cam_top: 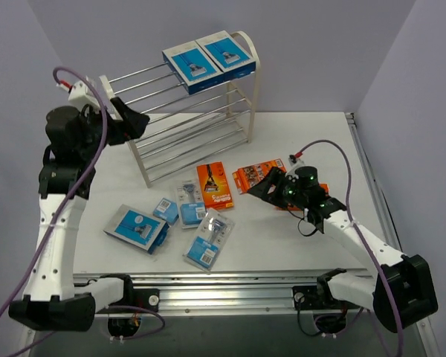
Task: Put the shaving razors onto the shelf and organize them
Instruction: Grab a shaving razor with the right arm
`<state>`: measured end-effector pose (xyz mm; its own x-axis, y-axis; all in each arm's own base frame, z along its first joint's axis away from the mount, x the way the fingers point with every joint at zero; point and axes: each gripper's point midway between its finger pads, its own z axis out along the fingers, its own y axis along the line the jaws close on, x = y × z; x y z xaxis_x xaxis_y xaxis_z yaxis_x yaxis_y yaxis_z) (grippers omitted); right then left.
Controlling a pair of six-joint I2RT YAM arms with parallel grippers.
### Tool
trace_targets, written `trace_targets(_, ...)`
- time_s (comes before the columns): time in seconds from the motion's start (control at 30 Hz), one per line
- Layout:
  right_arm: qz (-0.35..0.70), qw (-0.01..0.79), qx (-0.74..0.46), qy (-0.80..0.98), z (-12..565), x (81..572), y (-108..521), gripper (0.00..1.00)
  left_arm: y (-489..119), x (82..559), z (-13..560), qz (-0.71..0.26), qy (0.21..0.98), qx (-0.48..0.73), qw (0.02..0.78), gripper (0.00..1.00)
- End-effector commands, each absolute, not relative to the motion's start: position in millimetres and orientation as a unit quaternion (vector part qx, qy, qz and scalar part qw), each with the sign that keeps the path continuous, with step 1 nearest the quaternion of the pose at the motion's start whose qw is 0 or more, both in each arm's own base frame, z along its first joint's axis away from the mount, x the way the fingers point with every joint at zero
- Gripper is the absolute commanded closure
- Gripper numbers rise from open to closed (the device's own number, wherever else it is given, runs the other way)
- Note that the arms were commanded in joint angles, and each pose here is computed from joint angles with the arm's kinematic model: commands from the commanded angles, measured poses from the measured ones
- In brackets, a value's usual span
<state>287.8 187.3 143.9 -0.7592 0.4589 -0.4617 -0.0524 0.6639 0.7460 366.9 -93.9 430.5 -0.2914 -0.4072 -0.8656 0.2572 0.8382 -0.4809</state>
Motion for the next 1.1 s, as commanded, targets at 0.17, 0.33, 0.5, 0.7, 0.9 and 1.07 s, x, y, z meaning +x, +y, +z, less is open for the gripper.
trace_targets(0.17,0.400,0.324,0.031,0.857,172,244,298,0.34,-24,334,358,-0.120,0.735,-0.132,0.654,0.06)
trace_targets(0.33,0.407,0.278,-0.029,0.870,157,206,380,0.34,-8,324,312,-0.068,0.756,-0.159,0.632,0.06)
trace_targets(0.5,0.423,0.260,-0.057,0.866,157,187,438,0.34,14,306,328,-0.006,0.739,-0.197,0.644,0.06)
trace_targets(0.7,0.408,0.219,-0.064,0.884,115,174,477,0.34,22,292,336,0.023,0.726,-0.213,0.654,0.06)
trace_targets(0.9,0.404,0.212,-0.056,0.888,98,183,503,0.34,15,287,339,0.023,0.724,-0.201,0.659,0.06)
trace_targets(1.07,0.397,0.206,-0.042,0.894,88,190,514,0.33,10,288,339,0.019,0.726,-0.195,0.659,0.06)
